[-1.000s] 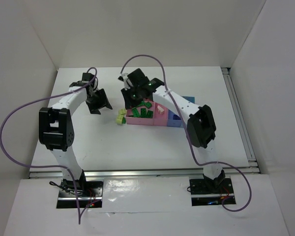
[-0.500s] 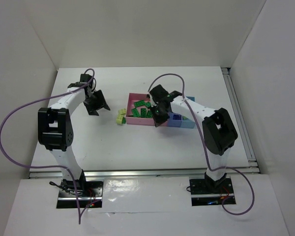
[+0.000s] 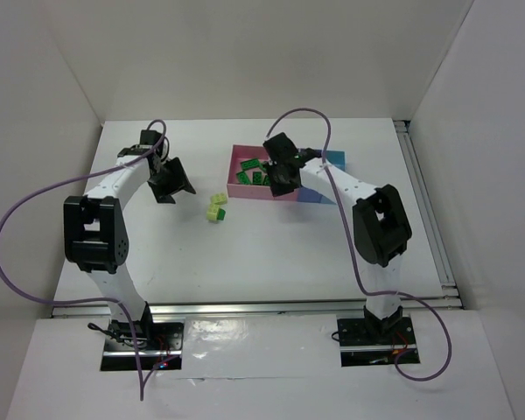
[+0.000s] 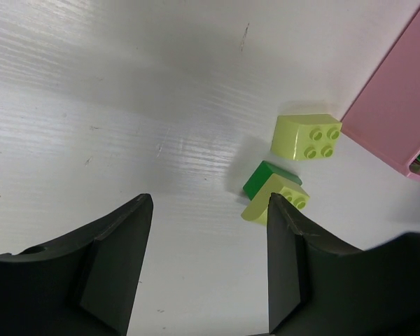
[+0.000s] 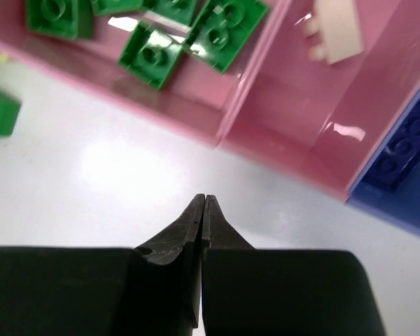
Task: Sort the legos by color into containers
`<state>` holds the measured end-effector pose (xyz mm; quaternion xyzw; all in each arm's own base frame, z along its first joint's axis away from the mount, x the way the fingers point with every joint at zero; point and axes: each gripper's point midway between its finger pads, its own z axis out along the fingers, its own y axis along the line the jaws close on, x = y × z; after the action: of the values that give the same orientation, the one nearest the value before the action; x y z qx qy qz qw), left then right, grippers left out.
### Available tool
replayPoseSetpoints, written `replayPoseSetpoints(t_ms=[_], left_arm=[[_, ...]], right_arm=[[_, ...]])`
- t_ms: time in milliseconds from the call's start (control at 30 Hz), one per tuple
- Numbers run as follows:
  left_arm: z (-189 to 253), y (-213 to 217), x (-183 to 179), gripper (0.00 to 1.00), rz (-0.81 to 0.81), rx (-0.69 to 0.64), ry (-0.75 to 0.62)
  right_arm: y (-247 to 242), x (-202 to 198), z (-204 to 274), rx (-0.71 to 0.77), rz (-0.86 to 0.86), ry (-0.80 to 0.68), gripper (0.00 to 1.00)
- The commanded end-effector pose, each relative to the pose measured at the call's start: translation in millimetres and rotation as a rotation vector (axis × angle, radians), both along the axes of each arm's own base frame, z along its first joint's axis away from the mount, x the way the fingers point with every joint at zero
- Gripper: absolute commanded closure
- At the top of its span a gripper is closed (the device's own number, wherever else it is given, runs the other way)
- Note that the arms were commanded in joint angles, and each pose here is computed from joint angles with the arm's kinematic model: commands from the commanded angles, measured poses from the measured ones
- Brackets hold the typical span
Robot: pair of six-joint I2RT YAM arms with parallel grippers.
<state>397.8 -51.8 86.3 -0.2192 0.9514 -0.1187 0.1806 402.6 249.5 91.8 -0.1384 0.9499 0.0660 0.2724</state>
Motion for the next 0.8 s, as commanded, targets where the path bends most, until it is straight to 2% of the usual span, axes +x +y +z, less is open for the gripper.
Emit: replayPoseSetpoints(t_ms=[0,167,233,267,367,433,467,500,567,767], left_arm=[[15.7,-1.7,1.9,0.3,-0.017,-0.004,-0.048],[15.2,-4.0,1.7,0.3,-0.002,-0.022,-0.048],[18.1,1.1,2.8,0.3,0.02,0.003,-0.058],[22.3,6.6,3.6,0.3,0.034,0.031,-0.072],[28.9,21.2,2.3,0.3,0.095,0.079,-0.082],[30.6,28.9,-1.2,0.29,0.141,0.089,-0.077],[32.4,32.1,-3.2,0.29,0.159,0.103,-0.082],[31.6,35.7,-5.2,0.28,0.168,0.104,-0.072],[38.1,40.4,-7.1,0.28,0.203,0.102,-0.088],[38.3,47.7,-9.5,0.28,0.213,0.107,-0.087]], right_arm=[[24.2,-10.9,39.5,0.08,0.072,-0.1,1.0],[59.1,-7.2,46.8,0.098,0.127,-0.1,1.0],[71.2,-0.7,36.8,0.089,0.138,-0.086,0.96],[77.7,9.8,48.9,0.101,0.133,-0.116,0.91],[97.8,15.8,44.7,0.106,0.158,-0.107,0.81],[108.3,11.3,41.8,0.093,0.175,-0.098,0.76],[119.3,12.4,41.8,0.1,0.189,-0.106,0.69],[119.8,12.8,38.7,0.093,0.189,-0.097,0.69],[136.0,6.3,32.4,0.1,0.221,-0.088,0.63],[163.3,-2.8,26.5,0.112,0.293,-0.077,0.62]])
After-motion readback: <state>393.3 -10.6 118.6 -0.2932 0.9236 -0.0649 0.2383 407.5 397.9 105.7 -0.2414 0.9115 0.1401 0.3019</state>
